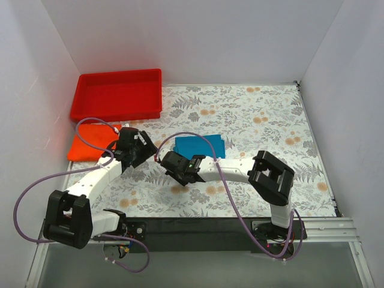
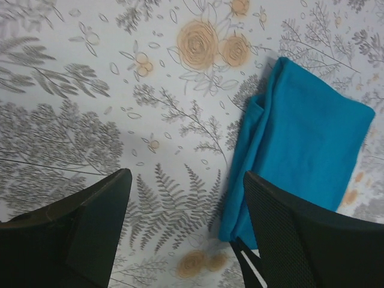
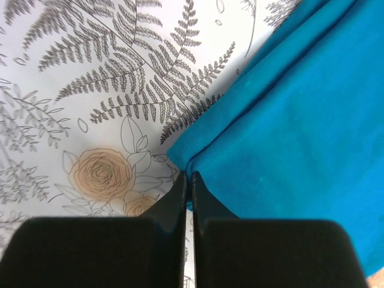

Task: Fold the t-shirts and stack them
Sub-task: Neatly place the folded tshirt to the corner

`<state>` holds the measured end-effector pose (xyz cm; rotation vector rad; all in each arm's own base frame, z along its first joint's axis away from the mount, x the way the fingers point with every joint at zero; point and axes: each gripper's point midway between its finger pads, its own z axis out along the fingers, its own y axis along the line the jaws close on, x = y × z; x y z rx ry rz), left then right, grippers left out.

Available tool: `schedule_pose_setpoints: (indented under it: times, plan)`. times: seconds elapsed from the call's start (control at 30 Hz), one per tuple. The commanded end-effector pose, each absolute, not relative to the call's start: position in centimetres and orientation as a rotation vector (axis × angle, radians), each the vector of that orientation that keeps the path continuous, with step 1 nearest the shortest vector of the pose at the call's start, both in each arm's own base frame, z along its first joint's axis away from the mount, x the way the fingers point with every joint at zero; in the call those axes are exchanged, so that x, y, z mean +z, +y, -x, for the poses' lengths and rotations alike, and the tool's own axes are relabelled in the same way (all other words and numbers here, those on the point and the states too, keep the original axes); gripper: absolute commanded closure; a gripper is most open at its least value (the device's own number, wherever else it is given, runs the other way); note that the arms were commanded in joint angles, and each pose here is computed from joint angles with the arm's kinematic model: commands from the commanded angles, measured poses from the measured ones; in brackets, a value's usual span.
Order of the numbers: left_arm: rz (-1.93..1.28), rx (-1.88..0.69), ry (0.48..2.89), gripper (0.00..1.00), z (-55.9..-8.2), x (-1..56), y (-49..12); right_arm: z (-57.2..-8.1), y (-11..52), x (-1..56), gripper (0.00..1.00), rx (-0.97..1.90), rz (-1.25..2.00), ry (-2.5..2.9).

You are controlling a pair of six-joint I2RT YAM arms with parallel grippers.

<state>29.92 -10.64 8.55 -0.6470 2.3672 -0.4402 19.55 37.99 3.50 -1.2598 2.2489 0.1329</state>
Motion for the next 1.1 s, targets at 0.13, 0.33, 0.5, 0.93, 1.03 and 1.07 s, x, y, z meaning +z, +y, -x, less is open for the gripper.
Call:
schedule_pose_setpoints:
  times: [0.13,0.33,0.5,0.93,1.03,1.07]
  plan:
    - [0.847,-0.793,2.43,0.2,-28.6,6.9,-15.5,-20.0,39.0,8.7,0.99,0.283,1.125,2.185]
    - [0.878,-0.905,2.44,0.18,-28.3,6.6,-18.2,-20.0,38.4,9.1,0.99,0.364,1.07,2.192]
    - [0.913,-0.972,2.4,0.18,-28.0,6.5,-19.3,-20.0,38.4,8.9,0.99,0.416,1.052,2.2]
    - [0.887,-0.934,2.508,0.25,-26.7,2.6,-23.3,-19.9,38.6,9.8,0.99,0.482,1.018,2.18]
    - [0.899,-0.89,2.509,0.36,-26.7,2.0,-22.9,-19.7,38.6,9.7,0.99,0.492,1.022,2.183]
    - [0.906,-0.877,2.507,0.46,-26.8,1.9,-22.8,-19.7,38.7,9.6,0.99,0.498,1.024,2.182]
